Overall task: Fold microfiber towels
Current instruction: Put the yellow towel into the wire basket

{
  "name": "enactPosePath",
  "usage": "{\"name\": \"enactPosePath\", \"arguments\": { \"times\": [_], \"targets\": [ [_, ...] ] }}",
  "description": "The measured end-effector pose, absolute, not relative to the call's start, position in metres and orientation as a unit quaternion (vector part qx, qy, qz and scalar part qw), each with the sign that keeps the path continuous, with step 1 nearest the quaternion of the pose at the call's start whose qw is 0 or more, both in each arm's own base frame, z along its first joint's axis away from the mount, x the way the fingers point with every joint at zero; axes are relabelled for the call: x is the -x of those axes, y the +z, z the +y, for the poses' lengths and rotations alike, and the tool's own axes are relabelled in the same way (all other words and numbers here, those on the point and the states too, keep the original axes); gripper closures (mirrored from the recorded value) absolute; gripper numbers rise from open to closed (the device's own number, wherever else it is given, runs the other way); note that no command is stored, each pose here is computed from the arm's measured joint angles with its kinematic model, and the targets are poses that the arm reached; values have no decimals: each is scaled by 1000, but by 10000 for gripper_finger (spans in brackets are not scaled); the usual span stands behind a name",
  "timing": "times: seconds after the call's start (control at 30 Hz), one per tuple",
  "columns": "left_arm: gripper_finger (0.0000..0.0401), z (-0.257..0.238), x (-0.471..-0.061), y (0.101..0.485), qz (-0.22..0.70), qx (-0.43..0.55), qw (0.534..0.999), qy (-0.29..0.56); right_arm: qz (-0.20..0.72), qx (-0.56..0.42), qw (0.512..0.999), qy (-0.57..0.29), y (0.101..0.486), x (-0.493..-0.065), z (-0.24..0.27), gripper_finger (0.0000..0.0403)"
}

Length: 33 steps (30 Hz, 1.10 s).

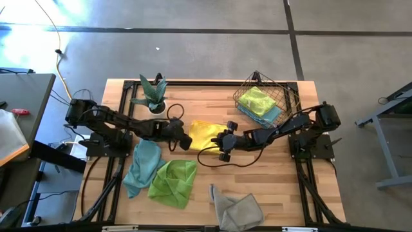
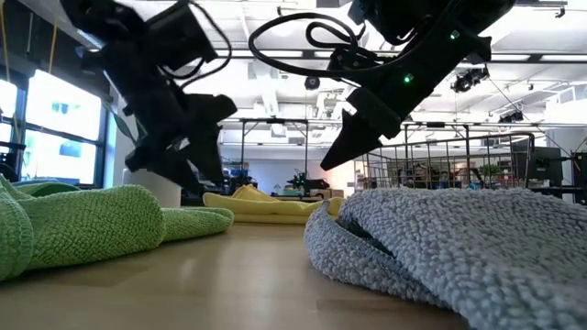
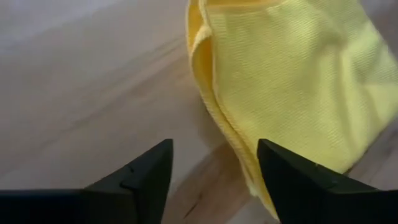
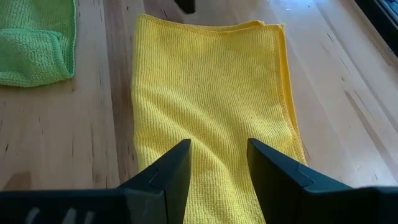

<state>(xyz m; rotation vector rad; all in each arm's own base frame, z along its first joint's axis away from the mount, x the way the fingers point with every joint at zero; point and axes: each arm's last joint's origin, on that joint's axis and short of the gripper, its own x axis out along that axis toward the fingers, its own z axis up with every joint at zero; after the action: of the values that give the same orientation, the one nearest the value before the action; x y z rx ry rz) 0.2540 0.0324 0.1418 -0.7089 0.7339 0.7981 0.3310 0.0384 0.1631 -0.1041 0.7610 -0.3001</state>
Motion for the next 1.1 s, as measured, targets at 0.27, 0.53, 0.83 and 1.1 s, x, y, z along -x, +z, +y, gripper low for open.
{"name": "enactPosePath", "arguments": {
  "times": [0.27,0.53,0.83,1.1],
  "targets": [
    [97,43,-246,123,269,410,789,371,370,50,916,-146,163,-331,38,254],
    [97,54,-252,108,239,437,784,369,370,50,916,-146,163,-331,38,254],
    [98,50,-266,96,195,470,785,353,370,50,916,-144,163,-331,38,254],
    [103,42,-282,93,195,474,787,342,370,50,916,-144,163,-331,38,254]
  ]
}}
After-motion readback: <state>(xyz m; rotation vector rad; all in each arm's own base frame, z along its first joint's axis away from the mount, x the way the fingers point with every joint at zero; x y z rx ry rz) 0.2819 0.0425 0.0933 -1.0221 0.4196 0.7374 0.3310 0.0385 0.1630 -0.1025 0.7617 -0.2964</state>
